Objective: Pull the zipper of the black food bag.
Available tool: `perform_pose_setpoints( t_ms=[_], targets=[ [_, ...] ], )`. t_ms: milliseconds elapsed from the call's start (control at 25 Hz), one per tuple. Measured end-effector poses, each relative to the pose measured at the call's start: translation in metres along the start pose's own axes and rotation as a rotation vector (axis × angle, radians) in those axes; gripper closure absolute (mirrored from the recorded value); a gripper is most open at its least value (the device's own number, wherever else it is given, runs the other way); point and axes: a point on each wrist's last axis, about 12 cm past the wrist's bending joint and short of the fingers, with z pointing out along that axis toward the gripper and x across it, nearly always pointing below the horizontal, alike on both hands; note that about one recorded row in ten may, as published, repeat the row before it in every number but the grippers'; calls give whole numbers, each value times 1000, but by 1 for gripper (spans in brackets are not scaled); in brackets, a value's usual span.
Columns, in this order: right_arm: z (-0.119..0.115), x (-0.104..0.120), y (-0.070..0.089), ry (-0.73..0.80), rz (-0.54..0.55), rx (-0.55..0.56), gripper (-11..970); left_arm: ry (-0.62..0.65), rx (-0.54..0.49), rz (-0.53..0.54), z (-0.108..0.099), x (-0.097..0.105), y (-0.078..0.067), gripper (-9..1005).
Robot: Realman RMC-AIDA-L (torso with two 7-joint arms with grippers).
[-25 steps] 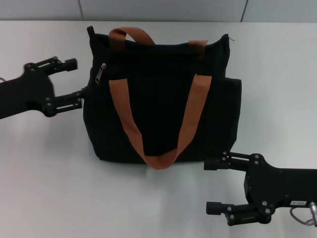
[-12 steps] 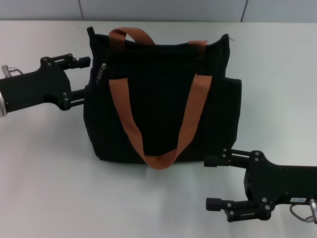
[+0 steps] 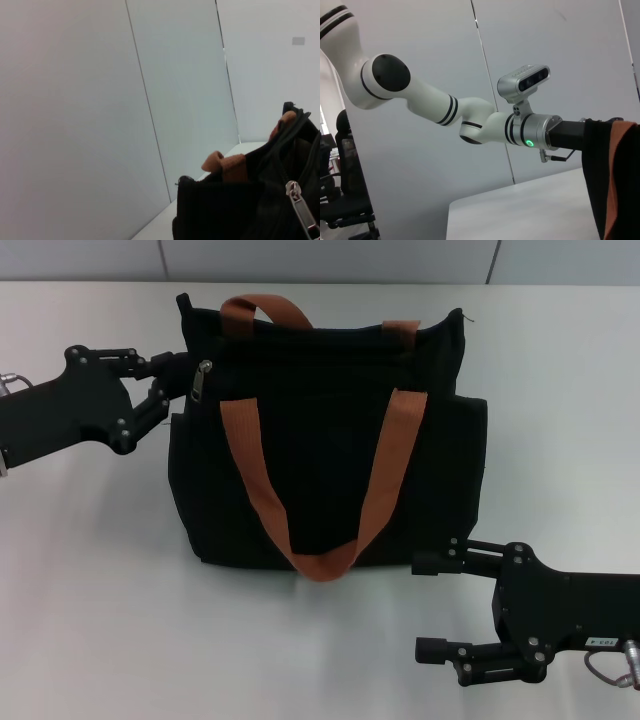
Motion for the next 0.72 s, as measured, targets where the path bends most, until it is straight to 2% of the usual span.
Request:
perform_pose_setpoints(
  t_ms=[320, 400, 520, 560, 600, 720],
  targets=[
    [2, -6, 1, -39, -10, -27, 141, -33, 27, -8, -4, -2, -6, 815],
    [1, -16, 1, -101, -1, -47, 141, -43, 18, -14, -6, -2, -6, 974],
    [0, -25, -2, -156, 23, -38, 142, -58, -2, -22, -9, -2, -6, 974],
    [-1, -36, -10, -203, 59, -22, 142, -63, -10, -20, -10, -1, -6, 974],
    [-1, -36, -10, -203, 59, -22, 142, -63, -10, -20, -10, -1, -6, 973],
    [-2, -59, -25, -233, 141, -27, 142, -71, -27, -1, -12, 0, -8, 973]
  ],
)
